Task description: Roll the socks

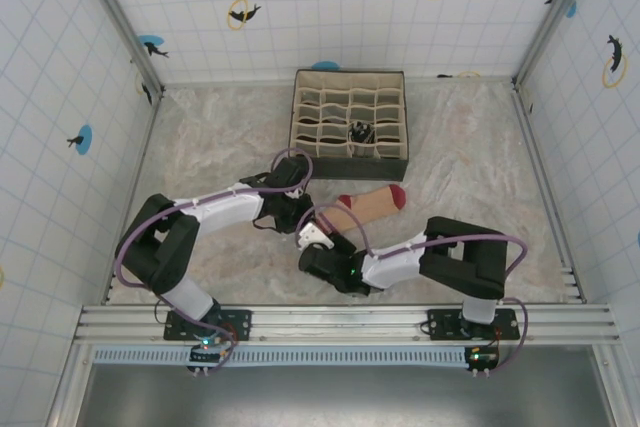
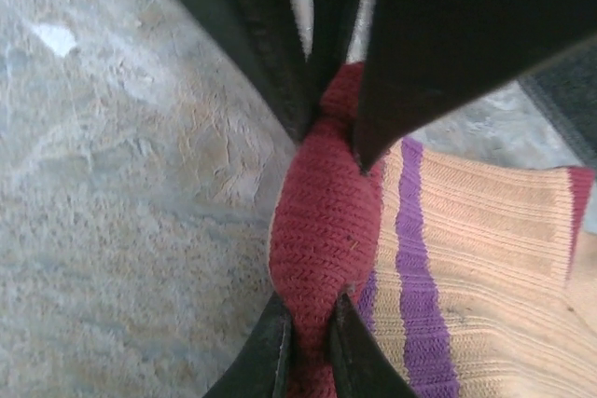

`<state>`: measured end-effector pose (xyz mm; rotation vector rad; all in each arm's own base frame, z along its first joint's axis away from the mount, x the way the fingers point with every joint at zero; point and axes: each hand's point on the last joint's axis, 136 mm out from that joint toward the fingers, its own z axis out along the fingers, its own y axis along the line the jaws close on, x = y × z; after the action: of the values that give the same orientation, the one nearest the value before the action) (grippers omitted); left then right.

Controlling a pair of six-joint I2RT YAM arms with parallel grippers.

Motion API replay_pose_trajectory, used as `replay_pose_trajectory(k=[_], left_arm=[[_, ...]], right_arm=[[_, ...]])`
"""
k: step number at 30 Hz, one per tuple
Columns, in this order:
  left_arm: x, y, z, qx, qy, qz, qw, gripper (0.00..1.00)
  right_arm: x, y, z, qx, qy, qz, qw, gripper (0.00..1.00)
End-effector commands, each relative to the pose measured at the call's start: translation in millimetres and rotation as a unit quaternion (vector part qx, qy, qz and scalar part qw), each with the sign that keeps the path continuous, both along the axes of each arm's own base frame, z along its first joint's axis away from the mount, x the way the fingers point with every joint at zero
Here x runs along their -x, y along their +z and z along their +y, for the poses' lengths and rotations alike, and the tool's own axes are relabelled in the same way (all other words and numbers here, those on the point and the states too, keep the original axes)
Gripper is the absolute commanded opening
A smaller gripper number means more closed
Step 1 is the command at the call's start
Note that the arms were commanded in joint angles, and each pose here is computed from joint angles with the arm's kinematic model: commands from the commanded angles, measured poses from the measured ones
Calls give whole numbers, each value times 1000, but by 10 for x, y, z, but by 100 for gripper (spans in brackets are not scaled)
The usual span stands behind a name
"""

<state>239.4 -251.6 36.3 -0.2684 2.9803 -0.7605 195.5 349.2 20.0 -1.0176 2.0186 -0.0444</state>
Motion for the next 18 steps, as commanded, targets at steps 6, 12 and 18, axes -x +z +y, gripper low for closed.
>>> replay_pose_trajectory(k=[6, 12, 18], left_arm=[[-44, 134, 23, 26, 15, -15, 999, 51], [-90, 233, 18, 35, 19, -37, 999, 65], [-82, 301, 27, 56, 26, -61, 996, 66]], right_arm=[[267, -330, -194, -54, -10, 201, 978, 0], [278, -274, -246, -160, -40, 274, 948, 0], [305, -208, -286, -270, -59, 344, 898, 0]])
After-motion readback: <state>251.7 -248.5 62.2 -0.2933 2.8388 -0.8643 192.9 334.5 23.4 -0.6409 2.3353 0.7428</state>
